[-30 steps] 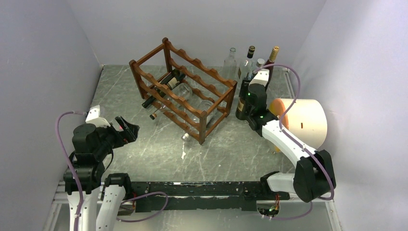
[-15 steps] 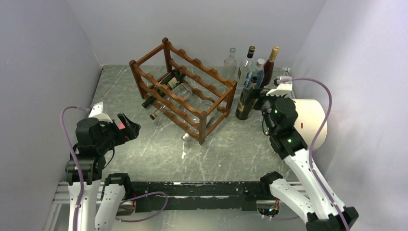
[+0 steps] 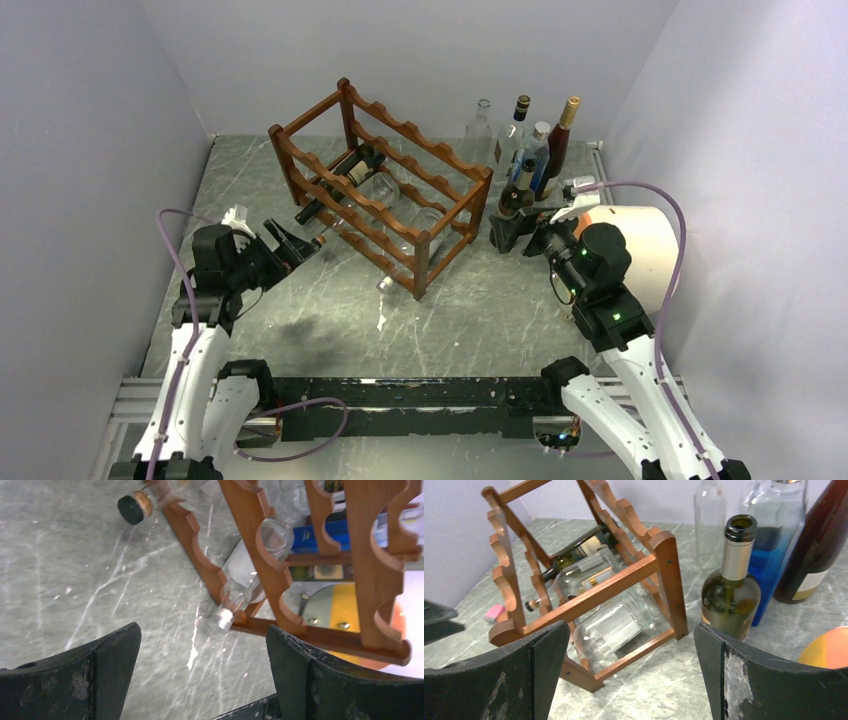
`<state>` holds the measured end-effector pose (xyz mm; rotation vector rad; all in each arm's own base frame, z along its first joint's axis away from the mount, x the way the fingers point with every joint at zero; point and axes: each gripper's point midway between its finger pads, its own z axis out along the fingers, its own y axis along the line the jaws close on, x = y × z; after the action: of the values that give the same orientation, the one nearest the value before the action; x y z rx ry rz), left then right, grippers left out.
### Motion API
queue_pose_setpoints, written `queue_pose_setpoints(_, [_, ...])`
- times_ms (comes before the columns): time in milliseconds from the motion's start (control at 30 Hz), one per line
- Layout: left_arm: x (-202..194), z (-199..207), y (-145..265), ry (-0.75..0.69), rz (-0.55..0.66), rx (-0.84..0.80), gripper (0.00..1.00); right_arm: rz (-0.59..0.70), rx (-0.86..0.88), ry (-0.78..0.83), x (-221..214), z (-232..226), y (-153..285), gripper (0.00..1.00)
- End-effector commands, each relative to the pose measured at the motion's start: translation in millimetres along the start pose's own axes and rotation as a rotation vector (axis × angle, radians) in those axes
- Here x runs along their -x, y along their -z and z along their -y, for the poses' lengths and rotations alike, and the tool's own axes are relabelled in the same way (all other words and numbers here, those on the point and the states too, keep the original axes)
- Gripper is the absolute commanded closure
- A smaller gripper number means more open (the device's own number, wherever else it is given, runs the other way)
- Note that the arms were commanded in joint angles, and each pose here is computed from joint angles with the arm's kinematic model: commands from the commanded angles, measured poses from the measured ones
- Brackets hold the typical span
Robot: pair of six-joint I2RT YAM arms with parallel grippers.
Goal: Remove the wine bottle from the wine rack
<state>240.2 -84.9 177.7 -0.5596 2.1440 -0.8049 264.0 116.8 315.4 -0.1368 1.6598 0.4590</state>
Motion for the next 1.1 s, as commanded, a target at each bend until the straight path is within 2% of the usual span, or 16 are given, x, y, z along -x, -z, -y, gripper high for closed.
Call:
queue_pose_setpoints(0, [34, 33, -14, 0.087, 0.102, -0.197, 0.02, 0.015, 0.089, -0.012, 14, -18, 8, 0.00])
queue_pose_setpoints(167, [48, 0, -35, 0.310, 0.102, -0.267, 0.03, -0.003, 0.126, -0.016, 16, -26, 8, 0.00])
queue_pose_setpoints(233, [56, -5, -40, 0.351, 0.142, -0.324, 0.03, -0.003, 0.141, -0.032, 16, -29, 9, 0.00])
queue_pose_setpoints(333, [58, -26, -55, 0.433, 0.163, -0.281, 0.03, 0.009, 0.173, -0.057, 19, -36, 12, 0.00])
queue_pose_setpoints(533, [78, -60, -88, 0.441, 0.233, -0.182, 0.03, 0.030, 0.199, -0.099, 21, -41, 13, 0.00])
queue_pose_setpoints(667, [82, -71, -106, 0.481, 0.239, -0.199, 0.01, 0.013, 0.204, -0.100, 25, -44, 14, 0.00])
queue_pose_setpoints(767, [87, -77, -121, 0.472, 0.215, -0.193, 0.12, 0.018, 0.178, -0.085, 31, -40, 18, 0.00])
queue_pose_setpoints(967, [89, -86, -152, 0.442, 0.138, -0.199, 0.14, 0.046, 0.127, -0.073, 39, -31, 27, 0.00])
queue_pose_setpoints(1067, [87, -91, -165, 0.466, 0.115, -0.231, 0.21, 0.051, 0.128, -0.082, 40, -32, 28, 0.00])
